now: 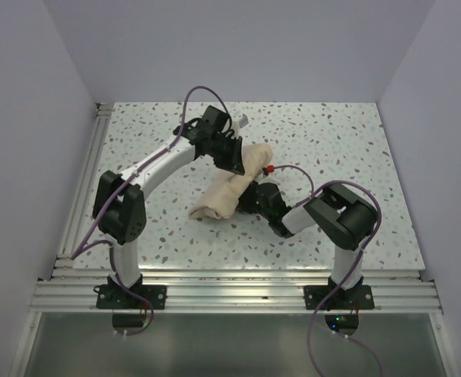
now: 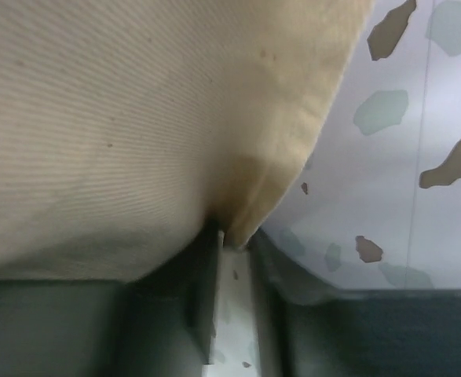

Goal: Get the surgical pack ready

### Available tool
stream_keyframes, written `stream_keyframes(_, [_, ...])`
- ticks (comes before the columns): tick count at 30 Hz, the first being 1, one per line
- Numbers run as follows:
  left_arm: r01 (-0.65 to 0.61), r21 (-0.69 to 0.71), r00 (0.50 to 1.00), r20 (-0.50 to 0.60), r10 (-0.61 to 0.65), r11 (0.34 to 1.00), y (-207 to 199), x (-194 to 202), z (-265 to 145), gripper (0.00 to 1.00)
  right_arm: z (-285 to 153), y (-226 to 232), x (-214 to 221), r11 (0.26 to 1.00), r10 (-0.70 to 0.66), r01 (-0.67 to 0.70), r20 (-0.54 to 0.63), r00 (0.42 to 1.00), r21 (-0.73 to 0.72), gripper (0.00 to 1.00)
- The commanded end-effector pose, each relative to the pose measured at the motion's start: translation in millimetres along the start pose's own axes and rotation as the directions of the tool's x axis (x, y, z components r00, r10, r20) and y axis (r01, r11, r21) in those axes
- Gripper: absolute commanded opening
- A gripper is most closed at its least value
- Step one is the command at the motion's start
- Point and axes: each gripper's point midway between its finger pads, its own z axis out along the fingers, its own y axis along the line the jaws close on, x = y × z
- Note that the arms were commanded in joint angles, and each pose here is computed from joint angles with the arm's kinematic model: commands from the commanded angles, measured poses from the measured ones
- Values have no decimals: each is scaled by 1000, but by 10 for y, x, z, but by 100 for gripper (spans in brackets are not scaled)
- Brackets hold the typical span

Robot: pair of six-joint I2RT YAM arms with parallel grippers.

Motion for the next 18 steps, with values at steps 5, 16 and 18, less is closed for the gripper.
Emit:
stream_keyframes(5, [-103, 164, 978, 198, 70, 981, -566, -420, -452, 0, 9, 40, 11, 1000, 19, -18, 24, 1000, -22, 24])
stream_keyframes(16, [-87, 135, 983, 170, 64, 987, -388, -242, -285, 0, -28, 10, 11, 999, -17, 18, -22, 1000, 49, 40])
stream_keyframes(18, [-89, 128, 983, 172, 66, 988, -376, -244, -283, 0, -95, 9, -26, 998, -15, 16, -9, 1000, 54, 33])
